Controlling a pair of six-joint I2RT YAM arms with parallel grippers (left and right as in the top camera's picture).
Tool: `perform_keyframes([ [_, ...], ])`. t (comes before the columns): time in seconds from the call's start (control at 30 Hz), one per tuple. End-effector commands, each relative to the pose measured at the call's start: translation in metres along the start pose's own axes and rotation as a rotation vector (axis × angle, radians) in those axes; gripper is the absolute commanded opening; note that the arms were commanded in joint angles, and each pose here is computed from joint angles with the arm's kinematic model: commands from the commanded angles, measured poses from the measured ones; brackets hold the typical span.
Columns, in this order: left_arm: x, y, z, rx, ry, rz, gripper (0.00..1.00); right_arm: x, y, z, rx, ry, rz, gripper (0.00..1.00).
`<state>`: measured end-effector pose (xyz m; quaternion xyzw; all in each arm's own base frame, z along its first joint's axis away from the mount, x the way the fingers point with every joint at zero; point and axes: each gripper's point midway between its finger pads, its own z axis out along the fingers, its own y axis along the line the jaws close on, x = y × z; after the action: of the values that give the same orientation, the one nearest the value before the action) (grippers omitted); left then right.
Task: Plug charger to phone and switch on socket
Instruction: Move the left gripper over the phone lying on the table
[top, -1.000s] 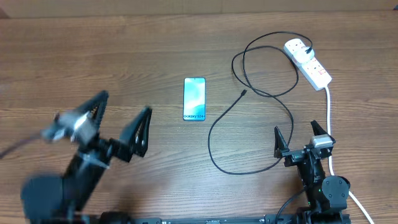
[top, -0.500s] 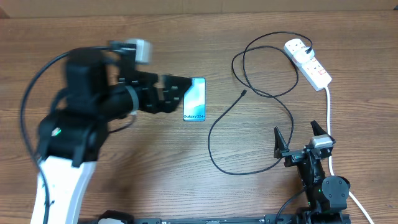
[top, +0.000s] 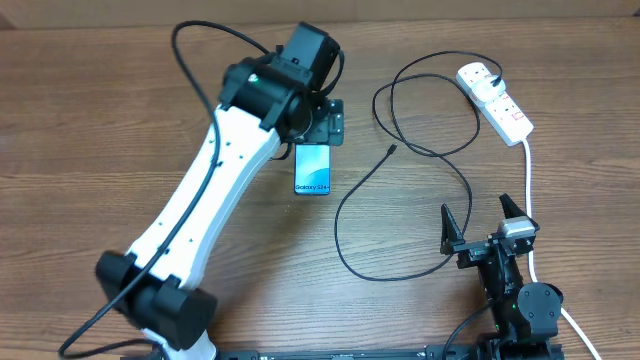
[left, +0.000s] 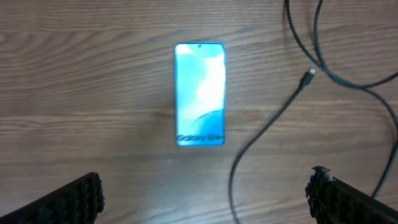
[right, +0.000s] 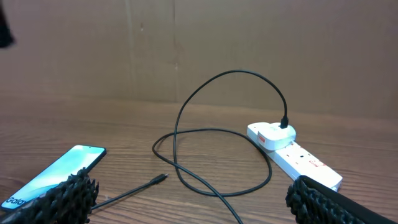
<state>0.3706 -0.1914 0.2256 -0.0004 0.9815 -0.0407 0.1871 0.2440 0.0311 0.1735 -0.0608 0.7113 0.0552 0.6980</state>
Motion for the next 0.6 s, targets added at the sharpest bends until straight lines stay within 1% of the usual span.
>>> perform_keyframes([
  [0.0,-0.001,-0.019,0.010,0.074,0.041,-0.059,1.00,0.003,-0.001,0.000,0.008,0.000,-0.001,1.00],
  [0.13,-0.010,-0.028,0.029,0.088,0.027,-0.062,1.00,0.003,-0.001,0.000,0.008,0.000,-0.001,1.00],
  [0.23,-0.016,-0.035,0.052,0.088,0.029,-0.061,1.00,0.003,-0.001,0.000,0.008,0.000,-0.001,1.00],
  [0.33,-0.010,-0.033,0.077,0.056,0.079,-0.058,1.00,0.003,-0.001,0.000,0.008,0.001,-0.001,1.00],
  [0.57,0.002,-0.027,0.120,0.004,0.162,-0.073,1.00,0.003,-0.001,0.000,0.008,0.002,-0.001,1.00],
])
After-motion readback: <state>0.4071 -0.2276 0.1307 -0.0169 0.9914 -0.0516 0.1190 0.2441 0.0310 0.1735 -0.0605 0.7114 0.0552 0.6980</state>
